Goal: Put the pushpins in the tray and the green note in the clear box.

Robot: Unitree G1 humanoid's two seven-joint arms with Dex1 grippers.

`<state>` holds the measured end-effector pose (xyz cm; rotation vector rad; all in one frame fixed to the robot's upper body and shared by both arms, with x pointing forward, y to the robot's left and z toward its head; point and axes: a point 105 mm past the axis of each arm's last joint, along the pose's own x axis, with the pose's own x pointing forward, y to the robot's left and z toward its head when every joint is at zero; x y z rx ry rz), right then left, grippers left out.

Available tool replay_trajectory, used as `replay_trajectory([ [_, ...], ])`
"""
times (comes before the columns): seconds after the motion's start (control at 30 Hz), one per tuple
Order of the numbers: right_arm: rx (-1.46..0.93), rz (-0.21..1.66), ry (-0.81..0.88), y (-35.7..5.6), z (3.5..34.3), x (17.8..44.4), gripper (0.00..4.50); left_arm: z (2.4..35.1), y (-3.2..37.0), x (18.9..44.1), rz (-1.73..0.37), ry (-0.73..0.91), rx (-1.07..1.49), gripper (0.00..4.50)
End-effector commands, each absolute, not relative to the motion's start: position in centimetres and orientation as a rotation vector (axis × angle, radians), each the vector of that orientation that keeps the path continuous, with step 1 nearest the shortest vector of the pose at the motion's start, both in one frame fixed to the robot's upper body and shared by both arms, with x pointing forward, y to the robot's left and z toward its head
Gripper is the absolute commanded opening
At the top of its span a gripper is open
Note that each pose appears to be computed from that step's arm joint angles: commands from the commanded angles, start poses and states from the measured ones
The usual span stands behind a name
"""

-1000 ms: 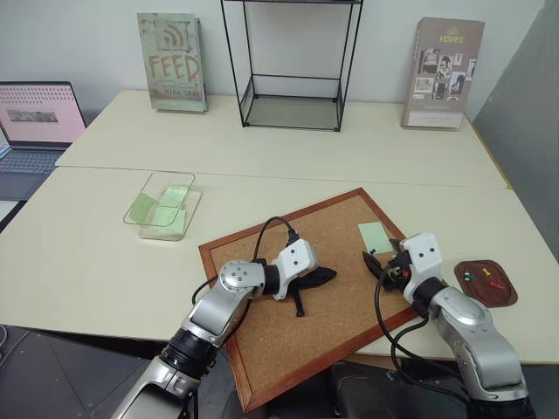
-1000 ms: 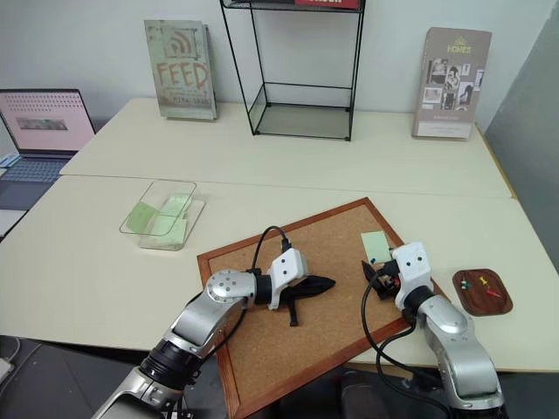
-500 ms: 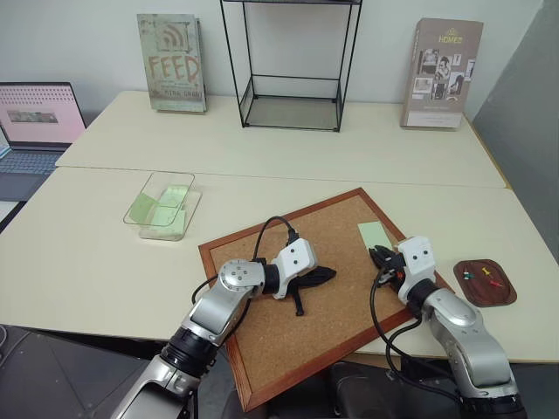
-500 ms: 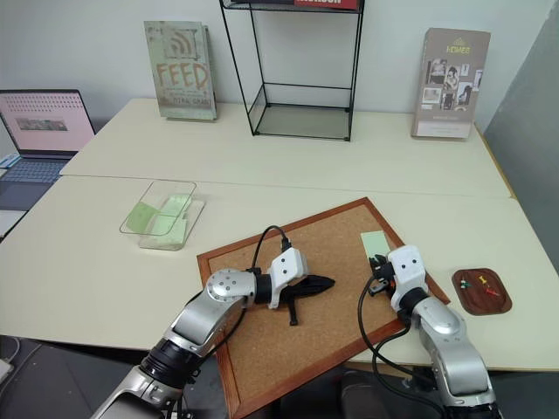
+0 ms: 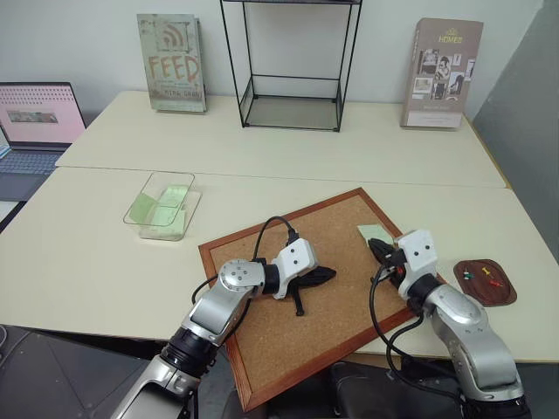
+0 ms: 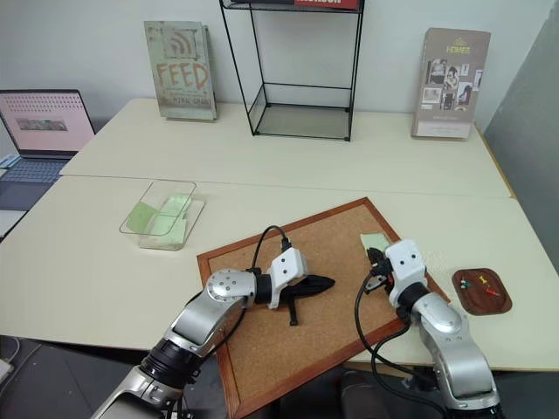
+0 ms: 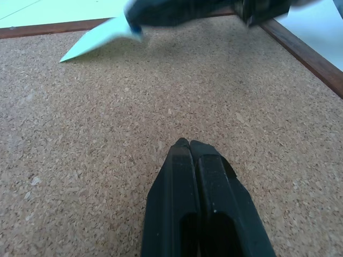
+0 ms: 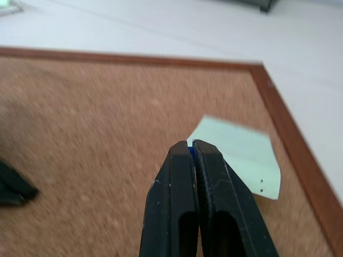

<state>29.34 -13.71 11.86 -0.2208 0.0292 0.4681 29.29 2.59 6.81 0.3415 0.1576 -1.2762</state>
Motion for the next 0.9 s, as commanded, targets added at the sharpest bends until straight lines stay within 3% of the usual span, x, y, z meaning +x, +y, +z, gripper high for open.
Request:
replay_trajectory([
  [0.03, -0.266, 0.521, -0.07, -12.9, 15.3, 28.7, 0.04, 5.8, 2.9, 29.9, -1.227, 0.218, 0.328, 0.0],
  [0.37, -0.328, 0.572, -0.09, -12.8, 17.1, 28.2, 0.04, 9.8, 1.5, 31.7, -1.196, 0.044, 0.345, 0.0],
  [0.63, -0.34, 0.552, -0.096, -13.4, 18.5, 28.9, 0.0, 14.2, 1.2, 33.4, -1.206, -0.072, 0.296, 1.44],
  [0.9, -0.312, 0.545, -0.083, -13.4, 19.7, 29.5, 0.0, 15.1, -0.1, 33.4, -1.304, -0.093, 0.288, 3.08],
])
